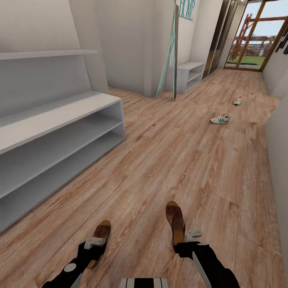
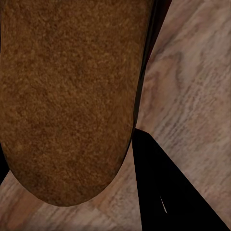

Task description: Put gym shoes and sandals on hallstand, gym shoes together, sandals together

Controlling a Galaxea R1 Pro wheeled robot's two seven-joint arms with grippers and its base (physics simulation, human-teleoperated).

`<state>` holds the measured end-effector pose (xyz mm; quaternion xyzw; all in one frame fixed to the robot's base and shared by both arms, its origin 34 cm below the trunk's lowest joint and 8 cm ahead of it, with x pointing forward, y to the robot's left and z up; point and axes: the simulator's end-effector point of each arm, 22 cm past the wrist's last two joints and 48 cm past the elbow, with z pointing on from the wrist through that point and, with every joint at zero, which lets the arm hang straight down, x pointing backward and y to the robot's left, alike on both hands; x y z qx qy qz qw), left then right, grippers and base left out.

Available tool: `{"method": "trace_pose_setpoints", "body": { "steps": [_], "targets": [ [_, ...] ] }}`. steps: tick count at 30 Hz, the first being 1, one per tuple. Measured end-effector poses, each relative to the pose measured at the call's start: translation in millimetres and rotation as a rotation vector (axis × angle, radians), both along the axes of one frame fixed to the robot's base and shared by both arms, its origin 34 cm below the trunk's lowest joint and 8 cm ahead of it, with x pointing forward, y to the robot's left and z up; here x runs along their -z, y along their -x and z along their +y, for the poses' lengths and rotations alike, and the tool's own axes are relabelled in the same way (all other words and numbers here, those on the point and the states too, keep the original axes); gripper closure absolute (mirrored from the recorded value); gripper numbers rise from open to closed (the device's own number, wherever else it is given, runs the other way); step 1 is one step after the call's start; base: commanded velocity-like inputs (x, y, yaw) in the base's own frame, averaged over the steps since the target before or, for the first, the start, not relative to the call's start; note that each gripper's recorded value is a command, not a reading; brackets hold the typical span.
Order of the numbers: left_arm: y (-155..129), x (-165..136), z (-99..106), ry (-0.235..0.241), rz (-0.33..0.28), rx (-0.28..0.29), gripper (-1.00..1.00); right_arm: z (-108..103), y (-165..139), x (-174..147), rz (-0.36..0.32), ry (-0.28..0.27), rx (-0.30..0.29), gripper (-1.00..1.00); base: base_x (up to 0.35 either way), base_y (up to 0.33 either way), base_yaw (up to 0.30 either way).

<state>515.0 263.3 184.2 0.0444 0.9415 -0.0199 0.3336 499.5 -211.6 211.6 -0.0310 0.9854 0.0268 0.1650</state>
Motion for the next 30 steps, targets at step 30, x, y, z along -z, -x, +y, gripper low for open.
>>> {"method": "trace_pose_setpoints", "body": {
  "steps": [30],
  "targets": [
    [27.3, 28.2, 20.1, -0.023, 0.053, -0.009, -1.00, -0.3, 16.8, 24.1, 0.056, 0.002, 0.001, 1.00, 0.000, 0.000, 0.000]
  ]
}}
